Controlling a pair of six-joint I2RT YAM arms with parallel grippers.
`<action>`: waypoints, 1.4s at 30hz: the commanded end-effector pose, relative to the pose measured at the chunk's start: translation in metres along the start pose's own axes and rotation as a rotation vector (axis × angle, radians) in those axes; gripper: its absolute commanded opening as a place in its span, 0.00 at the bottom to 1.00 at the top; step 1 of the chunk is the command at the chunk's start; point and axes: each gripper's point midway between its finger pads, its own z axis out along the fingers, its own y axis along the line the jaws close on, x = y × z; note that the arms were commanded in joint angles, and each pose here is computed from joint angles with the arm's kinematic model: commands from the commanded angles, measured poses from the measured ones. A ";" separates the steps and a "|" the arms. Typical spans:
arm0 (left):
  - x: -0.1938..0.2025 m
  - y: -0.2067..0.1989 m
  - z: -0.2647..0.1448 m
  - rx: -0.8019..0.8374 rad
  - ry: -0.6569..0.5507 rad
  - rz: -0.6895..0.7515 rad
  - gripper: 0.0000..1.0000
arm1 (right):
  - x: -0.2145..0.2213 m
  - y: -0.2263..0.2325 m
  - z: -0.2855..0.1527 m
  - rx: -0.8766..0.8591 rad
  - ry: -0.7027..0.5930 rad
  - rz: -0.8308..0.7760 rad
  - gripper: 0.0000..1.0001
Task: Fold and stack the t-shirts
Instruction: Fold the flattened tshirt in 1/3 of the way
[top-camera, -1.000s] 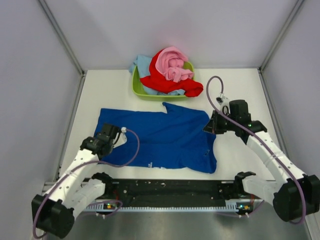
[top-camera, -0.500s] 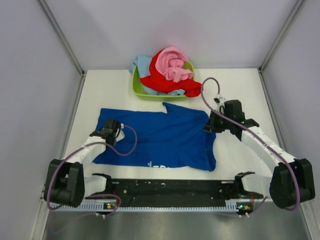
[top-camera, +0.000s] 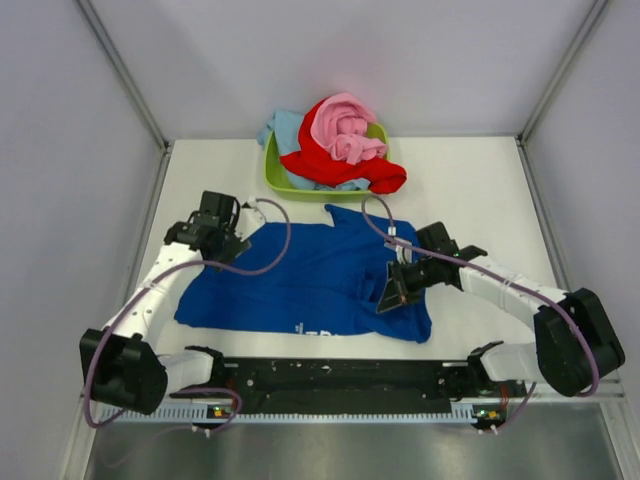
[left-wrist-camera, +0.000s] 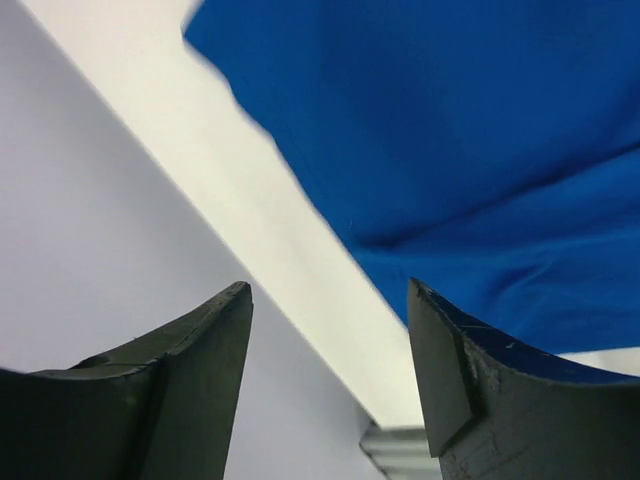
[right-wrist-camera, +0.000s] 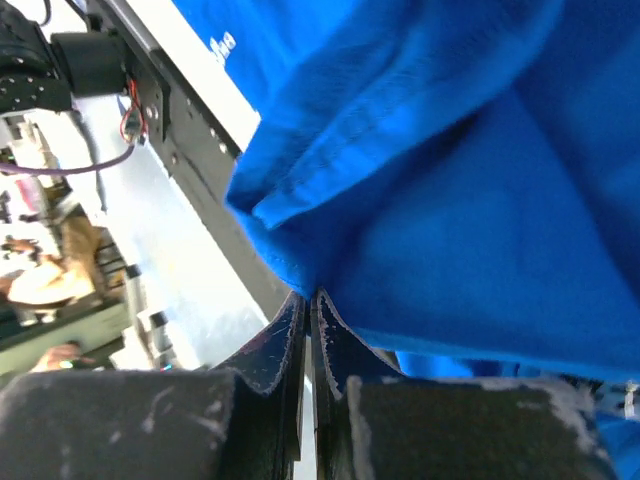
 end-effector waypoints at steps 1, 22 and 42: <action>-0.065 -0.052 -0.029 0.231 -0.221 0.066 0.65 | 0.037 0.005 0.000 -0.045 0.109 0.204 0.00; -0.273 -0.285 -0.096 1.072 -0.782 0.348 0.66 | 0.038 -0.051 0.006 0.151 -0.015 0.314 0.00; -0.246 -0.323 -0.060 1.117 -0.628 0.482 0.20 | 0.027 -0.052 0.000 0.131 -0.079 0.307 0.00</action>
